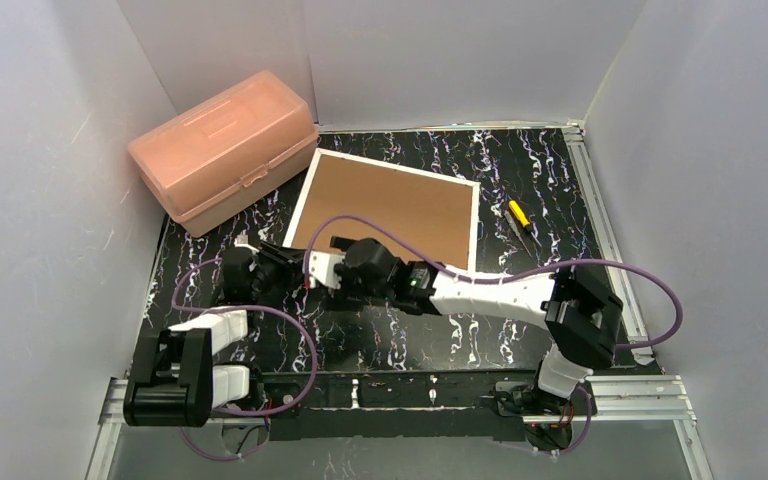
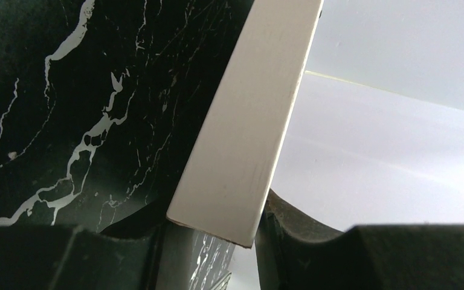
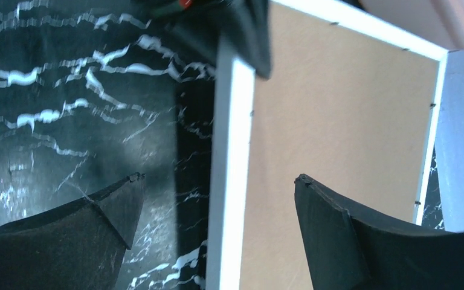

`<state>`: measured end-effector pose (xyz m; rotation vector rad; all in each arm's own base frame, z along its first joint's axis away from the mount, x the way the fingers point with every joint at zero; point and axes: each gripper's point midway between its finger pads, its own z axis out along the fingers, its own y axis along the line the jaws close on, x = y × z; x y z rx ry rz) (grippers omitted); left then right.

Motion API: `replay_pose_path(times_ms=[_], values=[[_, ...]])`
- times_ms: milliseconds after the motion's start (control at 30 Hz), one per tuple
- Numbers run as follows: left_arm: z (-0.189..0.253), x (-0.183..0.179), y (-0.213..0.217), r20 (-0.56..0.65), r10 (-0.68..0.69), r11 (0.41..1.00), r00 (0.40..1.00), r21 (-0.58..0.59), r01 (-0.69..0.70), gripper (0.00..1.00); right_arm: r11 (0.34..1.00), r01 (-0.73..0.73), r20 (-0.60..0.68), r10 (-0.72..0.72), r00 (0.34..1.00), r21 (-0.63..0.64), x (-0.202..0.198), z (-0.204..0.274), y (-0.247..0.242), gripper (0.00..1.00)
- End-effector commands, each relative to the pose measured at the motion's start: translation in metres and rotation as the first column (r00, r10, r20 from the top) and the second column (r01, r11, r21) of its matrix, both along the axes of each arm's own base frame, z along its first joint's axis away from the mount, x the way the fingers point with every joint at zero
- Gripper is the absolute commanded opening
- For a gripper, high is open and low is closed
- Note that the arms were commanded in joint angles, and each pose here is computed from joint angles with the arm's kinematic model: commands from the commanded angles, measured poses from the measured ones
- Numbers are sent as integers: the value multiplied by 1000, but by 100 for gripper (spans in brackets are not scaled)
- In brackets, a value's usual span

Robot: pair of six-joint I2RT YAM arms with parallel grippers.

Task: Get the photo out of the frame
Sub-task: Turn over the photo frame at the center of the board.

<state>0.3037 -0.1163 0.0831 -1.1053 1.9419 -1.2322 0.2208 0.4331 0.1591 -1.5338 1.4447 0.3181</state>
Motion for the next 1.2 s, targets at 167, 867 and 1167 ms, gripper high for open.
replay_pose_path(times_ms=[167,867,1167], values=[[32,-5,6,69,35,999,997,12,-36,12,987,131,216,-109,970,-89,5,-9,-27,99],[81,-25,5,74,51,998,996,-41,-48,14,946,248,444,-135,886,-207,18,-38,-33,90],[95,-30,5,77,43,999,996,-33,-41,15,928,295,482,-155,862,-229,24,-36,-42,62]])
